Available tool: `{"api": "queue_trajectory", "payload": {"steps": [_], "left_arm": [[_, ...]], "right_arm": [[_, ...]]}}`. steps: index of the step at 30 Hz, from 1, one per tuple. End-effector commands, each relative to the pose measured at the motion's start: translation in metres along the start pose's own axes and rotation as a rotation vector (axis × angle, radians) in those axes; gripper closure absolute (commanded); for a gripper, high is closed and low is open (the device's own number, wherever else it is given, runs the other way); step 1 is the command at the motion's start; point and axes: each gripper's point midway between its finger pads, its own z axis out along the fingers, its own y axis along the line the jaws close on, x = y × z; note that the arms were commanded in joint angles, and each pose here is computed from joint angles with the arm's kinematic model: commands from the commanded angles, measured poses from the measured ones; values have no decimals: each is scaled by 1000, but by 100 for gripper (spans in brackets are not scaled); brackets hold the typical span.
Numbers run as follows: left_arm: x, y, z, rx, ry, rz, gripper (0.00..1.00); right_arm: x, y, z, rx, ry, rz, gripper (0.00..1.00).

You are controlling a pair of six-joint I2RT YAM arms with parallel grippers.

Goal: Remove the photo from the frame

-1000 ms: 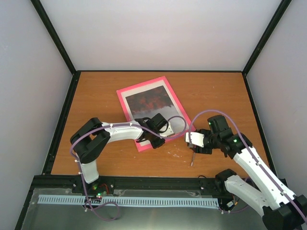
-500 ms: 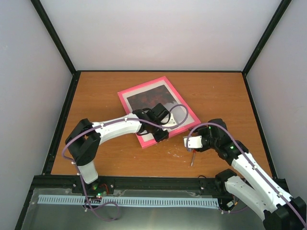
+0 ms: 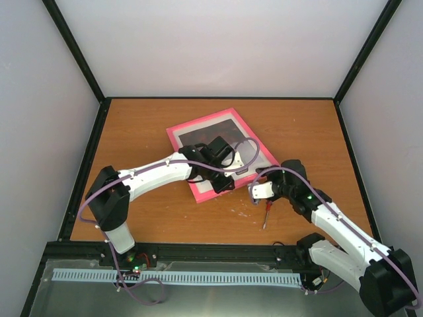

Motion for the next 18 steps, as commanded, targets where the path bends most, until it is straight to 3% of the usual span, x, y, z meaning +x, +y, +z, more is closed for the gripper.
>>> {"api": "queue_trajectory", "payload": {"steps": [1, 14, 18], "left_arm": [[-53, -8, -47, -10, -192, 86, 99], [-61, -15, -57, 14, -219, 107, 99], [-66, -16, -62, 12, -234, 116, 99]], "right_arm": [[5, -14, 12, 64, 24, -50, 38], [5, -20, 22, 96, 27, -123, 58], [5, -23, 21, 98, 28, -125, 68]]}}
